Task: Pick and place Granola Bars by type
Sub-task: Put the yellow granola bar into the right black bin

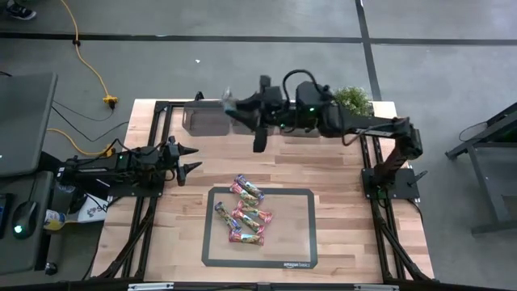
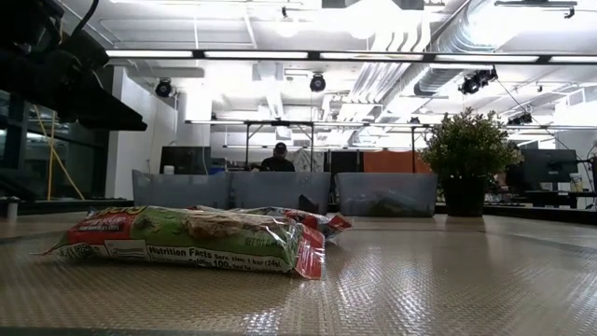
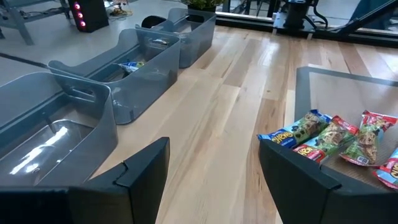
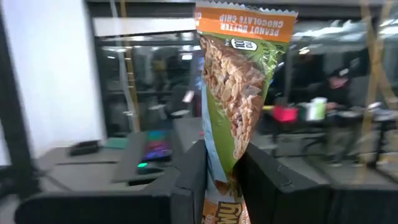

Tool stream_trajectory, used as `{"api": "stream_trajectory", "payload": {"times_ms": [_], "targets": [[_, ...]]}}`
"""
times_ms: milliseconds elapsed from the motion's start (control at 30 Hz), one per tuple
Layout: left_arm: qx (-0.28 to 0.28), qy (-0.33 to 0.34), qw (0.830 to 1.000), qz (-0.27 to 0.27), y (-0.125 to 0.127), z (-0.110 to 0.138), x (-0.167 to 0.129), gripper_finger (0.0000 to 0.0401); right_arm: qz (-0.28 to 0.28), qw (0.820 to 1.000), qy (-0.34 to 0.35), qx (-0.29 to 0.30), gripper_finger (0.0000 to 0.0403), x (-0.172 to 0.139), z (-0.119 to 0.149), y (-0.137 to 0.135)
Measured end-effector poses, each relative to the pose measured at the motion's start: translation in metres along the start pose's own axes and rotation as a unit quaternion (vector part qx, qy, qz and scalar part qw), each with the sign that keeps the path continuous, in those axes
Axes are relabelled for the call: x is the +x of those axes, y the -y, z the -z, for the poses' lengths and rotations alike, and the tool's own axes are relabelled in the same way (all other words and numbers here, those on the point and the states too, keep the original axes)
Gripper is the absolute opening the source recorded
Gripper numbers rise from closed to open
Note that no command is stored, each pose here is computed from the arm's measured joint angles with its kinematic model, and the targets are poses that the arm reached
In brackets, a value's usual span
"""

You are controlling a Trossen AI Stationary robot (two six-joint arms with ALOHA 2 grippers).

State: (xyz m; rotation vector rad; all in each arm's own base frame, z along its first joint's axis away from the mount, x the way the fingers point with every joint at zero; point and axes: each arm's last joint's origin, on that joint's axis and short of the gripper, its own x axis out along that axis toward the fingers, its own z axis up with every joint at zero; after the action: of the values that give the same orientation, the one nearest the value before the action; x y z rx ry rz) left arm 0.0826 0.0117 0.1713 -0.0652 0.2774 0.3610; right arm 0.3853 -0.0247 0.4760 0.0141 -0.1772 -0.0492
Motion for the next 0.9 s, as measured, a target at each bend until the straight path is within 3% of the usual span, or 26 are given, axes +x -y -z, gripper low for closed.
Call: {"api": "stream_trajectory", "payload": {"times_ms": [200, 400, 500, 633, 733, 900], "targets": [[0.000, 0.000, 1.000, 0.000, 0.000, 0.000, 0.000, 0.0243, 0.094, 0.994, 0.009, -0.062, 0.0073, -0.011, -0.014, 0.005], [0.000, 0.000, 1.000, 0.000, 0.000, 0.000, 0.000, 0.0243, 0.230, 0.965, -0.033, -0.119, 0.0073, -0.015, -0.011, 0.014], [0.000, 0.000, 1.000, 0.000, 0.000, 0.000, 0.000, 0.0243, 0.312, 0.939, -0.067, -0.128, 0.0073, -0.018, -0.006, 0.024], [0.000, 0.000, 1.000, 0.000, 0.000, 0.000, 0.000, 0.0243, 0.426, 0.886, -0.126, -0.132, 0.0073, -0.026, 0.004, 0.045], [0.000, 0.000, 1.000, 0.000, 0.000, 0.000, 0.000, 0.0243, 0.476, 0.855, -0.166, -0.121, 0.0073, -0.033, 0.013, 0.063], [0.000, 0.000, 1.000, 0.000, 0.000, 0.000, 0.000, 0.0243, 0.528, 0.817, -0.223, -0.054, 0.0073, -0.052, 0.031, 0.100]]}}
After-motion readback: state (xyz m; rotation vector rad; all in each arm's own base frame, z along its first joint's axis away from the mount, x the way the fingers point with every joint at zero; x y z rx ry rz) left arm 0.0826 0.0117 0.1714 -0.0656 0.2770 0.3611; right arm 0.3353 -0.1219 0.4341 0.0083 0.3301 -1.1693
